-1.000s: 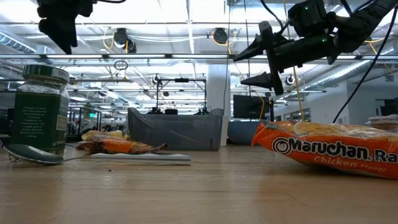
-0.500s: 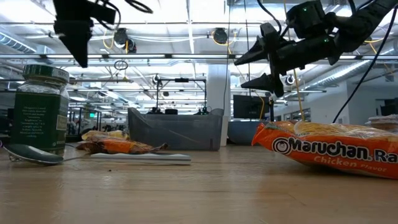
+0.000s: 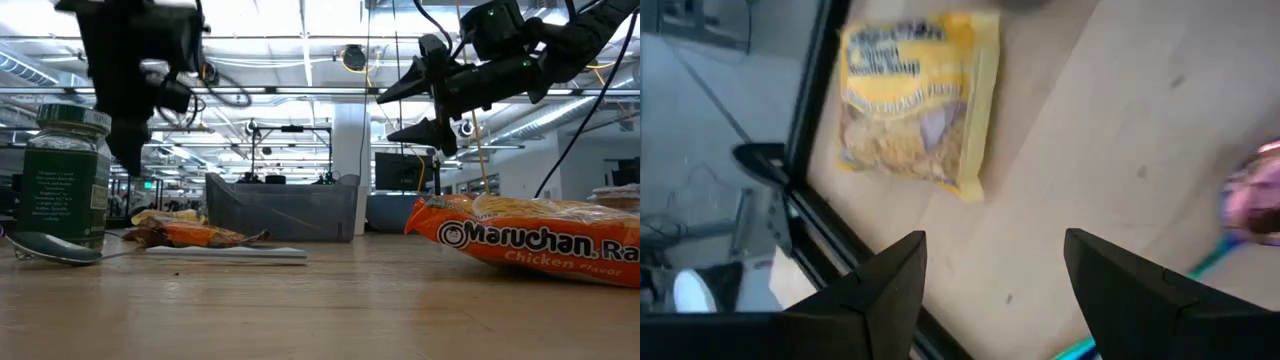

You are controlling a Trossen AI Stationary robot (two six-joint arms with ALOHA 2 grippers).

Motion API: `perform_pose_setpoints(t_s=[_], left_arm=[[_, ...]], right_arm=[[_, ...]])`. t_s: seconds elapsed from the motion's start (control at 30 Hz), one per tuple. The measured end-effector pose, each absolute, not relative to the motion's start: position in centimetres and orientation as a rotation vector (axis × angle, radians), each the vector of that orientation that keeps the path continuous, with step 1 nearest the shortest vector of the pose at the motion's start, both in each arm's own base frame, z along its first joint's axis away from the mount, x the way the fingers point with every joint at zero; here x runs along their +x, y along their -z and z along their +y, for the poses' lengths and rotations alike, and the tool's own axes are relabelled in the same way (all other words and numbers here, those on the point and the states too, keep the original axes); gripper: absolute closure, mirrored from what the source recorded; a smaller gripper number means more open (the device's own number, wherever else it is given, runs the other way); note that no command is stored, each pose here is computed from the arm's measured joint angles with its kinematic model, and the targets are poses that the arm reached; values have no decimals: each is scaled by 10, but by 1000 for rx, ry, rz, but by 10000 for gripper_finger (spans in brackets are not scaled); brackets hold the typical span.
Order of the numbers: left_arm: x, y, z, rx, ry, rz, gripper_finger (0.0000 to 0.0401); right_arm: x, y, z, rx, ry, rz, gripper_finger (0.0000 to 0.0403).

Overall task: Pick & Place Food Item
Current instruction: Put the yellow noodle pack into the white bin

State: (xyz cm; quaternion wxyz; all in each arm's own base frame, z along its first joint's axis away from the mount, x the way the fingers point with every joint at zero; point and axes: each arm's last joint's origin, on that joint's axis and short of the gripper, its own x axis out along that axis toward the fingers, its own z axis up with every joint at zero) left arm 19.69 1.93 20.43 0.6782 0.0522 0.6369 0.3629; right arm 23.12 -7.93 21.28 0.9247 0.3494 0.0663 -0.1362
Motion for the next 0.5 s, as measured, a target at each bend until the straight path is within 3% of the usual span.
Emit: perform_pose_setpoints(t_s=[0.5], left_arm=[[197,-171,65,-96,-669,1346,155]], right_arm=[[228,-213,-88,784,348,98,81]])
